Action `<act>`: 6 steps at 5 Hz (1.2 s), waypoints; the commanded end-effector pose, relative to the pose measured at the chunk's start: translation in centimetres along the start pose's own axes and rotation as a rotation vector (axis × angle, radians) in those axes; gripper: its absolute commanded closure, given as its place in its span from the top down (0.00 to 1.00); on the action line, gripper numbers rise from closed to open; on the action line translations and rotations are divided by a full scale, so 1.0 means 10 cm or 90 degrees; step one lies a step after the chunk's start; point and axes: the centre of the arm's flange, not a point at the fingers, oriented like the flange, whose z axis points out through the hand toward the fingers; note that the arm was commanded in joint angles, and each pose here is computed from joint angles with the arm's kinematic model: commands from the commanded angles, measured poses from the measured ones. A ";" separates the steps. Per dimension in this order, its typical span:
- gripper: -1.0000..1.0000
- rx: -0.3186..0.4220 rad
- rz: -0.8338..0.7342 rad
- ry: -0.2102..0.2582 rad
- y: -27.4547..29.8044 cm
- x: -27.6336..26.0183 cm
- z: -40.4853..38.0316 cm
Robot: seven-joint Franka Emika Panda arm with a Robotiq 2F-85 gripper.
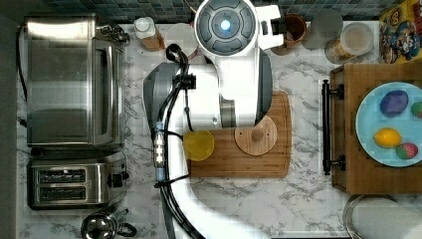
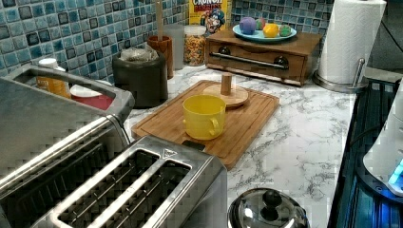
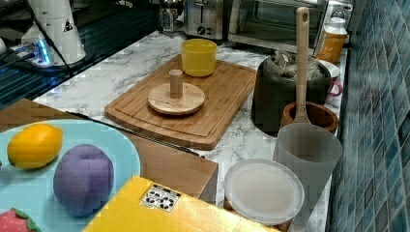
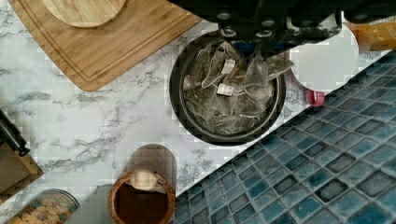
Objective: Get a tea bag.
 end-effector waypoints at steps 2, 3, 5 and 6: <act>0.00 0.022 -0.096 -0.061 0.44 -1.02 0.17; 0.00 0.038 -0.075 -0.032 0.50 -1.05 0.00; 0.00 0.038 -0.075 -0.032 0.50 -1.05 0.00; 0.00 0.038 -0.075 -0.032 0.50 -1.05 0.00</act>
